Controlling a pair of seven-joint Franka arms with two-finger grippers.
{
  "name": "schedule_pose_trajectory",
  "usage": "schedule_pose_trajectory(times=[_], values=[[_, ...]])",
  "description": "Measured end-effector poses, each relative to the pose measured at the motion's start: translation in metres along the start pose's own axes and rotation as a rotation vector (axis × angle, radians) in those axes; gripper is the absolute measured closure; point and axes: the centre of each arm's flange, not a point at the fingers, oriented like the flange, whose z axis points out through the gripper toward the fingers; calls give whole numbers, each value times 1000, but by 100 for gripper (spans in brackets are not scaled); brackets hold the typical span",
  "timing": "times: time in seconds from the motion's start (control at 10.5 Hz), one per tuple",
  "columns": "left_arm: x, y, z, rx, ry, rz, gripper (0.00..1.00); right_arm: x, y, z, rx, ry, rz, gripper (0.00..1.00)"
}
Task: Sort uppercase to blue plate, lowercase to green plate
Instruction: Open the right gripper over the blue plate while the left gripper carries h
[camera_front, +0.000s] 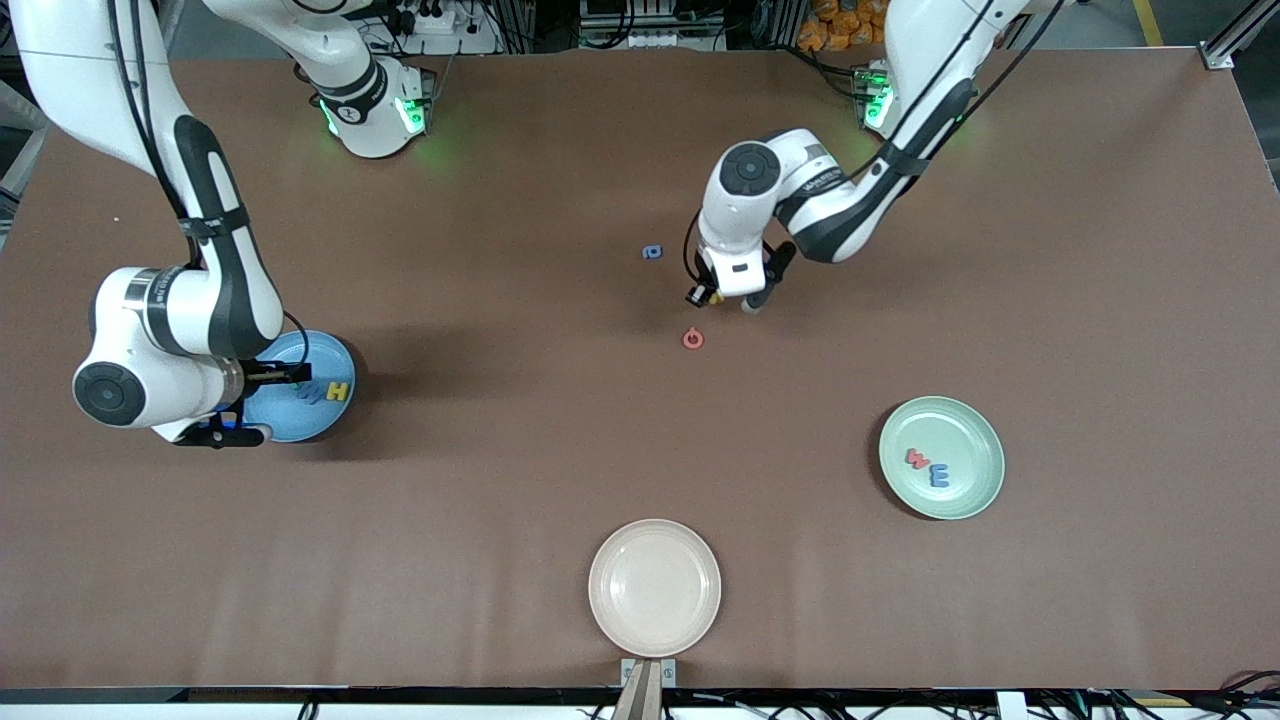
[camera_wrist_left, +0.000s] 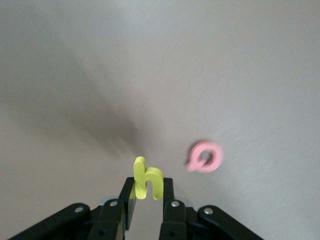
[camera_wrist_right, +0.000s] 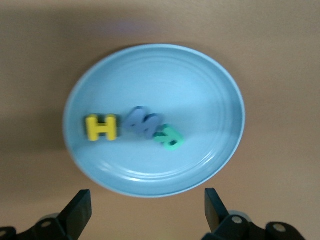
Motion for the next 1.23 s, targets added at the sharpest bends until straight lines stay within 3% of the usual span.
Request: schedule_pose_trajectory(times=[0.19, 0.38, 0.66, 1.23], values=[[60, 18, -17, -10, 18, 84, 74, -3, -45, -16, 11, 12, 69, 0], [132, 26, -32, -6, 36, 169, 74, -12, -96, -28, 58, 16, 148, 0], [229, 14, -44, -5, 49, 288, 74, -43, -208, -54, 106, 41, 261, 0], [385, -31, -51, 3, 73, 498, 74, -104, -365, -82, 213, 188, 461, 0]])
